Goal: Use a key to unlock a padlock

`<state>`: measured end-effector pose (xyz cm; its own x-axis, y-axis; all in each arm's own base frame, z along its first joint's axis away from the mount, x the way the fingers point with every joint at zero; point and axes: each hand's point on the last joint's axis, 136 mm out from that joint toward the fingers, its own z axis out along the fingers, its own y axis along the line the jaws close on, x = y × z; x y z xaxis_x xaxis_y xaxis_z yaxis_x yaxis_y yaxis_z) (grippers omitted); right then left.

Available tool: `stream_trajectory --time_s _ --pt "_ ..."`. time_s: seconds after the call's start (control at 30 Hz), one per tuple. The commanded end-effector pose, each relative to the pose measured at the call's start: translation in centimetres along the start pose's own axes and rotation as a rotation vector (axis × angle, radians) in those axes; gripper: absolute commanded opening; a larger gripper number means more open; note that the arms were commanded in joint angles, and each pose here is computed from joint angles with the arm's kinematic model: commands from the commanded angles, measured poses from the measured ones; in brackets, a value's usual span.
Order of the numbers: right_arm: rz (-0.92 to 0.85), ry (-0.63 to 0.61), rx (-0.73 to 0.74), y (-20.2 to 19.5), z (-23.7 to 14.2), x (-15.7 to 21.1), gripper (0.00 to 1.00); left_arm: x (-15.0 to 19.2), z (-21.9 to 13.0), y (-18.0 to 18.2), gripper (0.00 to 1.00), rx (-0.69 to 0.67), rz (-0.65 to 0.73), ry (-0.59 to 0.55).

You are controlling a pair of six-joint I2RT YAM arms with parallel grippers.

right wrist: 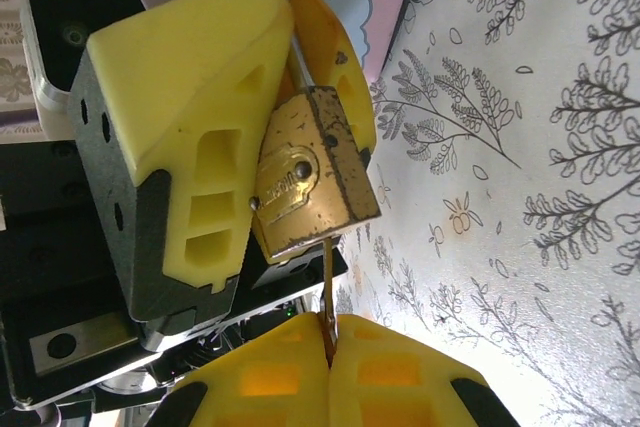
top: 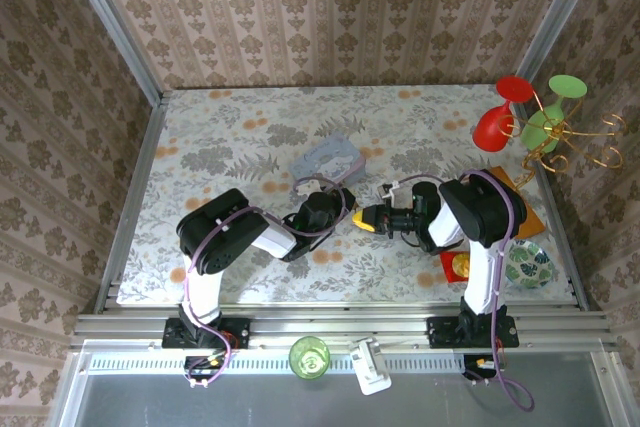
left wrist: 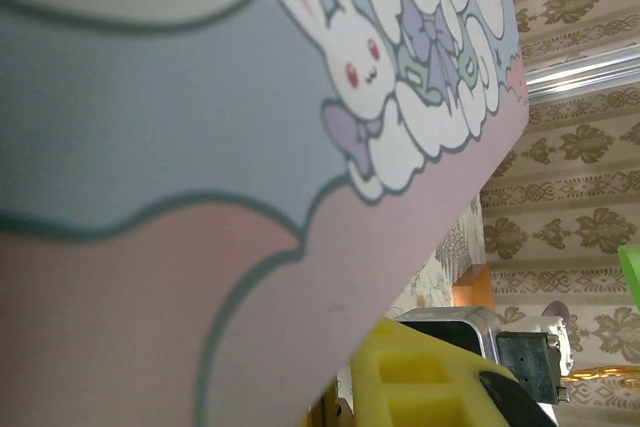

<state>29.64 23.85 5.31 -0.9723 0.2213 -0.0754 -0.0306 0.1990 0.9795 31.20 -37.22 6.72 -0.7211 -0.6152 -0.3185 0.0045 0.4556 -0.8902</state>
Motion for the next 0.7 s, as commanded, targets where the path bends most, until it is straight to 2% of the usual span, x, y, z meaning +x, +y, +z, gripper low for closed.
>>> stream_trajectory --time_s 0.0,0.33,0.67 --pt "-0.097 -0.115 -0.036 2.2 -1.0 -3.3 0.00 3.6 -0.8 -4.1 0.00 0.149 -0.010 0.134" --pt "-0.043 -0.151 -0.003 -0.4 -3.4 -3.9 0.00 4.1 -0.7 -4.5 0.00 0.151 -0.002 0.154" --pt "-0.014 -0.147 0.002 -1.4 -3.6 -4.3 0.00 4.5 -0.7 -4.3 0.00 0.148 -0.001 0.156"
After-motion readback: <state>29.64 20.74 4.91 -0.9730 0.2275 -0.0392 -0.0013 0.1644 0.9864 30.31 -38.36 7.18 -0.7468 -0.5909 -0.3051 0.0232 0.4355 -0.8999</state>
